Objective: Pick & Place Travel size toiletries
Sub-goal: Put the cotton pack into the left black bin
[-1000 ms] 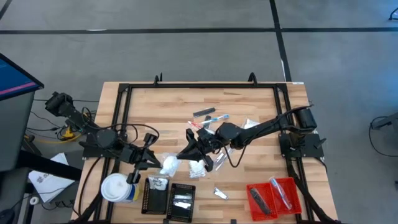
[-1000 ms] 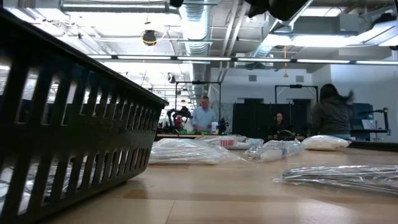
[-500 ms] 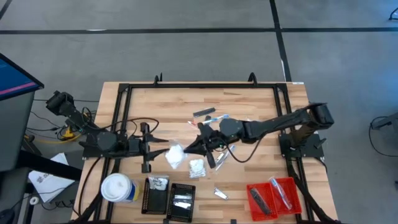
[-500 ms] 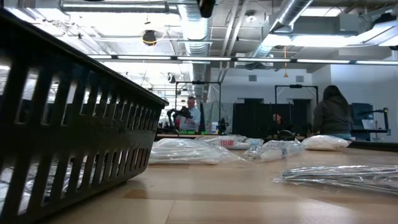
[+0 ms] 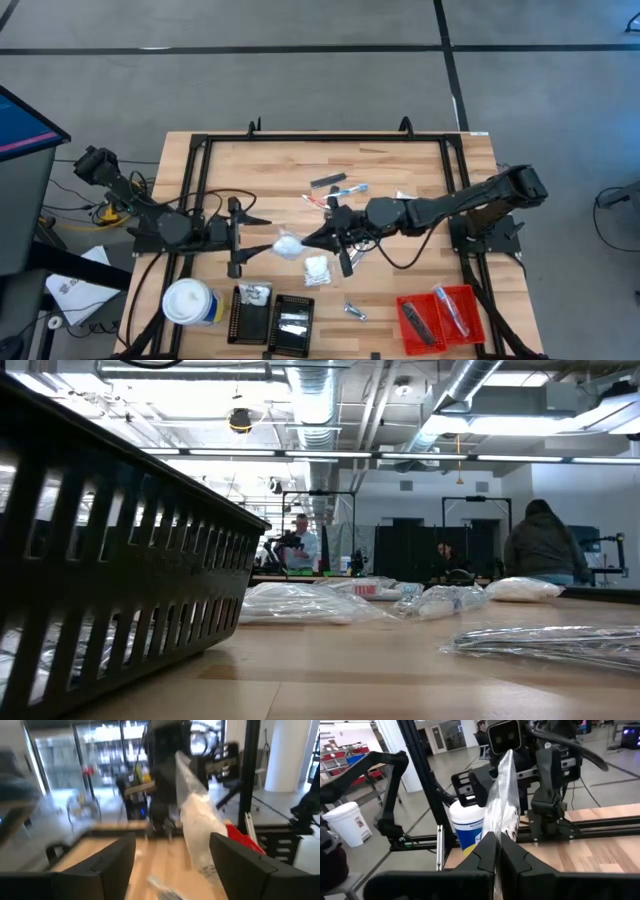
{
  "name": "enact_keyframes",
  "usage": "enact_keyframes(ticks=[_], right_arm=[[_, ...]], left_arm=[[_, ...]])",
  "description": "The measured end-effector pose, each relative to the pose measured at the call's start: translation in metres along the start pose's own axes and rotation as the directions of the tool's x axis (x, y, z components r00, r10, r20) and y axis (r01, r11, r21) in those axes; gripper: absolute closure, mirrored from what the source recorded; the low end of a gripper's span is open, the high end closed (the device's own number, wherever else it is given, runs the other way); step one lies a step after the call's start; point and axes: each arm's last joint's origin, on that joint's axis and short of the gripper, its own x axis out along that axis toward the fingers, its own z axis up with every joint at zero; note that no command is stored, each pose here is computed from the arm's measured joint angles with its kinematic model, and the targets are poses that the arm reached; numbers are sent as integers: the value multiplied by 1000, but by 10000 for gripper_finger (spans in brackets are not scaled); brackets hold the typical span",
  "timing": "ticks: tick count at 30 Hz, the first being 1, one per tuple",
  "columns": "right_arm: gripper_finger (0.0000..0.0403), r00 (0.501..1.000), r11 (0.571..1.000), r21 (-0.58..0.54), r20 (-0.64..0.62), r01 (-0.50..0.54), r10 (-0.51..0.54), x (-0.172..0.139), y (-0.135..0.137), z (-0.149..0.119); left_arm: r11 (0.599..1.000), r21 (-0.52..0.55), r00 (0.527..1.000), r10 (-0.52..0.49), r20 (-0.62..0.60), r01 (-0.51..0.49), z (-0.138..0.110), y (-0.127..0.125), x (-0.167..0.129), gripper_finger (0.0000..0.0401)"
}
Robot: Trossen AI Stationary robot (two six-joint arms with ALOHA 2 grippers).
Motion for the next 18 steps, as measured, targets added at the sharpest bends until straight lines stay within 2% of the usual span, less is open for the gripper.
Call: enact_keyframes(ticks=[2, 5, 12, 18], right_arm=[[403, 1000, 1000, -5, -1, 1, -1, 0, 2, -1], [403, 1000, 1000, -2, -12, 3, -3, 0, 2, -2], [403, 990, 997, 37, -127, 65, -60, -6, -9, -7], [403, 986, 995, 11, -131, 103, -101, -17, -1, 0]], left_arm=[[999, -40, 997, 1, -79, -4, 3, 2, 1, 140], [996, -76, 981, -55, -185, 42, 1, 3, 3, 125], [997, -15, 978, -74, -194, 72, 1, 2, 3, 112], [999, -17, 973, -54, -223, 52, -3, 4, 3, 111]])
